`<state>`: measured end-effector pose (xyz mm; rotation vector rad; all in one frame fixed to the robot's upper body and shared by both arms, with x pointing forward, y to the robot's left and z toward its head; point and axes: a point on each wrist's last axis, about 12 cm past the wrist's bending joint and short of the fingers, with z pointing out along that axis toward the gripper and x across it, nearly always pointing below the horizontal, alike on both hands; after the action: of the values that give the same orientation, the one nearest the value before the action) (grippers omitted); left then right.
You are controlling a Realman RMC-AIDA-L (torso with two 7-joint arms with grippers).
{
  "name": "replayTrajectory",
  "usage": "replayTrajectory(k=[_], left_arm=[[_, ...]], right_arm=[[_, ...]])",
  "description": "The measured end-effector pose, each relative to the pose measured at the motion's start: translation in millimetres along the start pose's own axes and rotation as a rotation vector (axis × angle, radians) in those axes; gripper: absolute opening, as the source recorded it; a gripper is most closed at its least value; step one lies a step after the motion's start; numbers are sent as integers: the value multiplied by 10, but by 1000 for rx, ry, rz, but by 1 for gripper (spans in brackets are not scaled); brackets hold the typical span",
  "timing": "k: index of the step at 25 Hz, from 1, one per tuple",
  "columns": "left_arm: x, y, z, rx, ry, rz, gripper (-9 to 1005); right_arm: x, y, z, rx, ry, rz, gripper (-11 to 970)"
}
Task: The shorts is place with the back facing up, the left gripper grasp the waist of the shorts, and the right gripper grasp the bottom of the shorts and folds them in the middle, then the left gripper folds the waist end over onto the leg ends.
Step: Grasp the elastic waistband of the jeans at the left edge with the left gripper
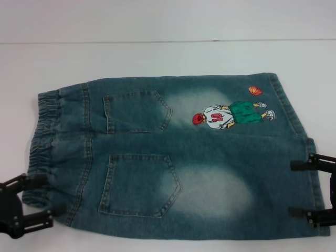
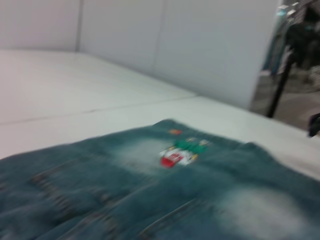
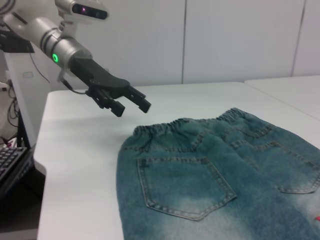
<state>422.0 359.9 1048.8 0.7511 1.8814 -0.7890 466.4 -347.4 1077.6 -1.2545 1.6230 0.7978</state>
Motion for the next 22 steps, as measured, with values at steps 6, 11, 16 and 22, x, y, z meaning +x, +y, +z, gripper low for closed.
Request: replayTrajectory(k=[6, 11, 16, 22], left_arm=[[14, 36, -129, -110, 62, -28, 878], [76, 101, -140, -171, 116, -61, 877], [105, 143, -123, -197, 150, -75, 877], [130, 190, -126, -237, 172, -80, 878]], right_arm=[[4, -36, 6, 17, 12, 1, 946], [-1, -52, 12, 20, 16, 1, 947], [-2, -57, 14, 22, 16, 6, 946], [-8, -64, 23, 22, 16, 6, 947]])
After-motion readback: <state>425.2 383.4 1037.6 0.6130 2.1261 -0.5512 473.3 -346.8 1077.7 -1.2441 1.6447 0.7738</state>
